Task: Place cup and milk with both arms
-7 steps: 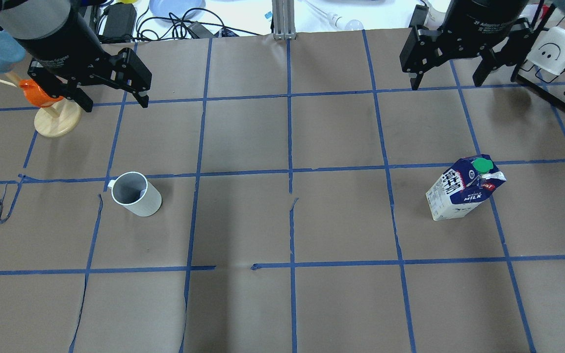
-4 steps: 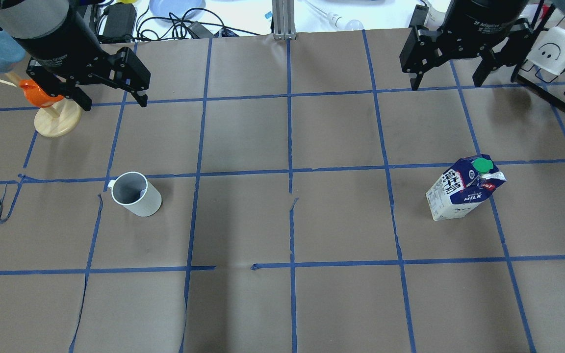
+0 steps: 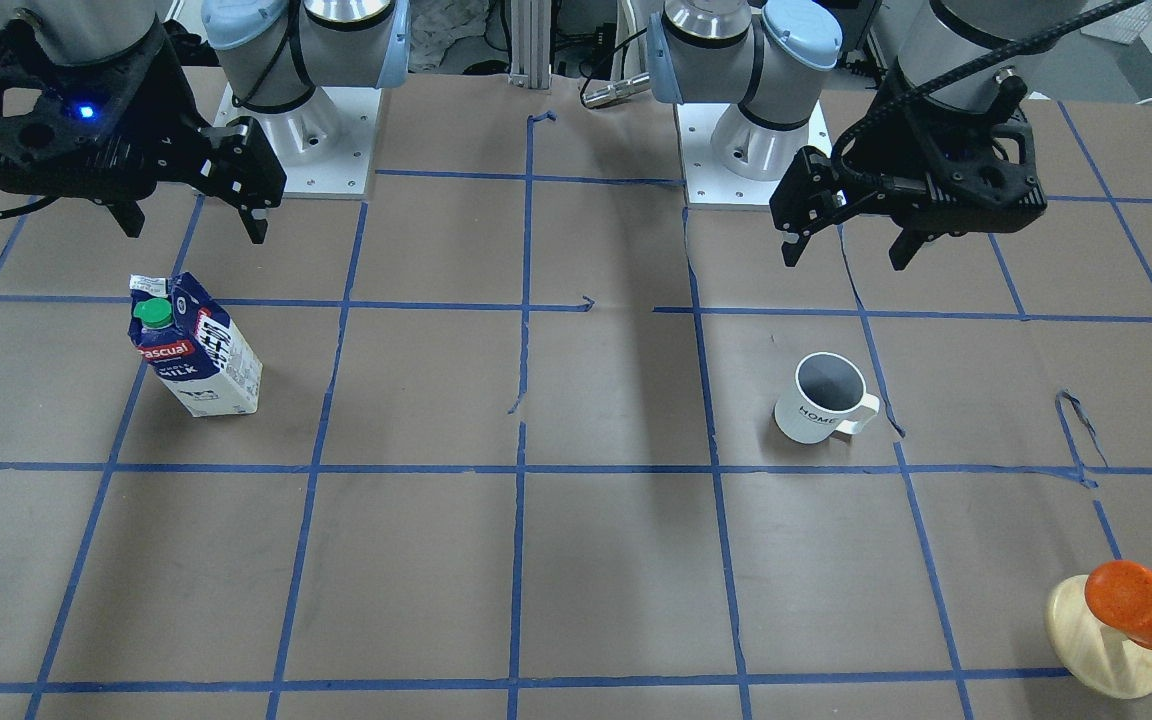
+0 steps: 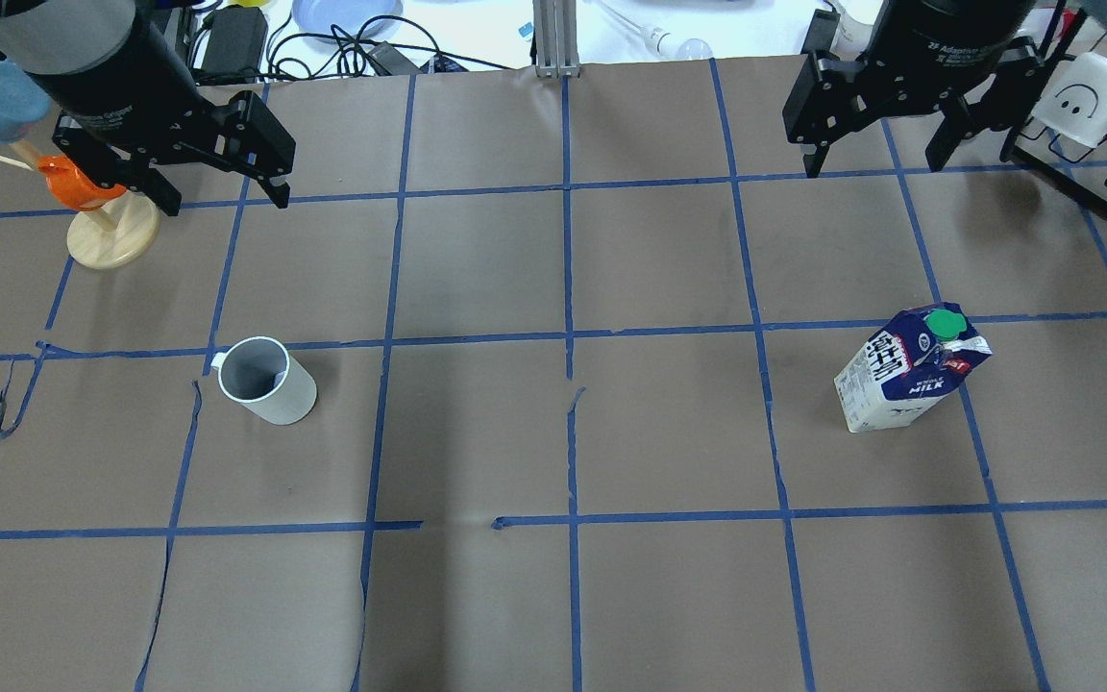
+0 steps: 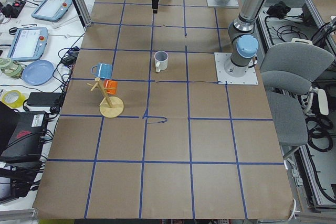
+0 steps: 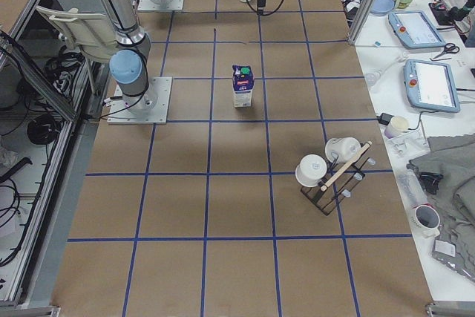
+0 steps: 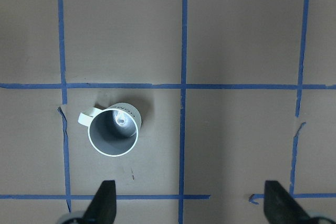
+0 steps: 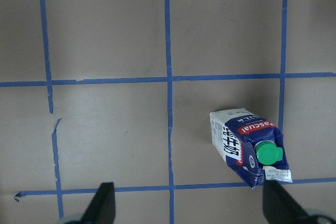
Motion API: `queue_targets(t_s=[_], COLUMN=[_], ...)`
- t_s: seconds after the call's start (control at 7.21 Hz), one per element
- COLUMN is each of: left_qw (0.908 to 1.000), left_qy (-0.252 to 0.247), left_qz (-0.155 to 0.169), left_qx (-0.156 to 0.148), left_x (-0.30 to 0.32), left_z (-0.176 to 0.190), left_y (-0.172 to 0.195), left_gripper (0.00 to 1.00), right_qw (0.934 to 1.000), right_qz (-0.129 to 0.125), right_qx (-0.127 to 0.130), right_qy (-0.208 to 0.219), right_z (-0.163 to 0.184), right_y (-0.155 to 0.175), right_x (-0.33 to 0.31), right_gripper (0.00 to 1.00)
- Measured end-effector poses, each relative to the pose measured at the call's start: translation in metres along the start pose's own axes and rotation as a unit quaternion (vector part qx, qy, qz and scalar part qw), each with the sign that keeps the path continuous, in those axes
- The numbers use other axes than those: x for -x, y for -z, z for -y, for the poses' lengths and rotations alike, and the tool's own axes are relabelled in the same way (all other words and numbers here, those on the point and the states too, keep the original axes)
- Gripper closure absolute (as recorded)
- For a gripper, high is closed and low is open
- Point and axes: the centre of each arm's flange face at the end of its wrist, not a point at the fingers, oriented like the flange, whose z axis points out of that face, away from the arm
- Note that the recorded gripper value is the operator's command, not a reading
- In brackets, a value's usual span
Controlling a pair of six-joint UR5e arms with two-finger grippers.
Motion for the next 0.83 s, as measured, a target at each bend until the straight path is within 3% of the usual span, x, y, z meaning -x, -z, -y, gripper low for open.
queue_targets(t_s=[0.83], left_qw=[1.0000], left_qy=[0.002], left_qz=[-0.001], left_qx=[0.008], left_x=[0.0004], left_z=[-0.0005], left_y=[-0.0088], left_gripper=[0.00], right_qw=[1.0000], right_qz=[0.000], right_qx=[0.000], right_qy=[0.000], right_z=[0.0001], right_y=[-0.0001], right_x=[0.0000], right_gripper=[0.00])
